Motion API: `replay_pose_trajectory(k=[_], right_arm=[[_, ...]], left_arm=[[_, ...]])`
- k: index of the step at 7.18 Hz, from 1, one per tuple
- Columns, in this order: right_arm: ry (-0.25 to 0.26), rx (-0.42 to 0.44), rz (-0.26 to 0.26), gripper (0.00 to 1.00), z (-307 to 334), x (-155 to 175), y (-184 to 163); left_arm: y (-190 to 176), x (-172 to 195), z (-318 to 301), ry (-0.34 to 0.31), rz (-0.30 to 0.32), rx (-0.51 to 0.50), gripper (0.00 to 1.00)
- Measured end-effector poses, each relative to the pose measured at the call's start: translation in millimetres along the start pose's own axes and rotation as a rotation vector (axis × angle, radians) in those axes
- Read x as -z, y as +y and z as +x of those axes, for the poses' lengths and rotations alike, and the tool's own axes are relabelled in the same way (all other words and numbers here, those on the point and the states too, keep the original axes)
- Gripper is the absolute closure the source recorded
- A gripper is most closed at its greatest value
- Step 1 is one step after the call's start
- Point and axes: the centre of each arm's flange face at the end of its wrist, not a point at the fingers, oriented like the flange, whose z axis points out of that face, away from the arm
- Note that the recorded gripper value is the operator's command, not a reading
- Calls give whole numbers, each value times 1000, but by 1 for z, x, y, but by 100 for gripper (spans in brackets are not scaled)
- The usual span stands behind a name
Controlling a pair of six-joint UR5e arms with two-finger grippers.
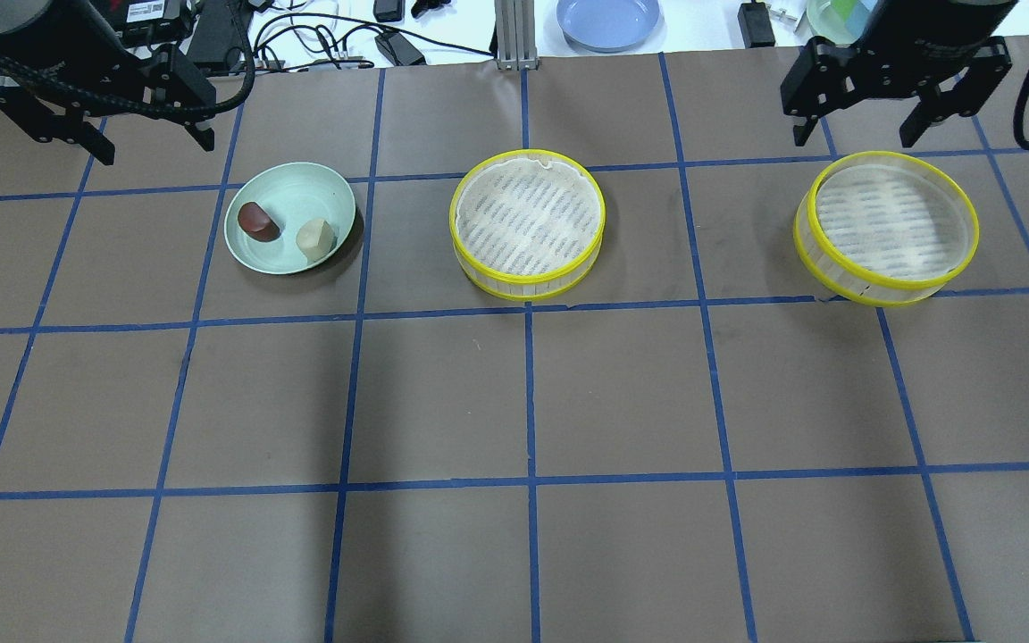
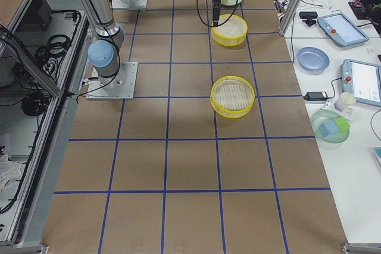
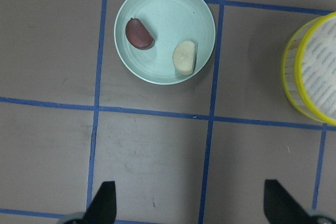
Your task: Stack buns with steamer
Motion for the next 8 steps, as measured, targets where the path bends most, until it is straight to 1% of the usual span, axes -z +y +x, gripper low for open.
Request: replay_pose_trajectory(k=[1,2,3,4,6,7,8], right_arm=[[4,11,-20,0,43,-11,-12],[1,35,-46,0,91,-27,-24],[0,57,-59,2,139,-49,-37],[17,82,-45,4,175,-73,-55],[71,158,-31,4,221,-144,-94],[80,180,-31,5,234,-180,-108],[74,185,-40,6,245,-214,-117]], left_arm=[[-18,-25,-1,8,23,0,0],[-34,-56,1,33,46,0,0],[-47,-95,3,68,48,-1,0],[-58,-134,4,85,26,-5,0],[-73,-206,3,96,-44,-21,0],[-78,-237,2,99,-69,-23,0],[-81,-265,3,106,-93,-20,5]])
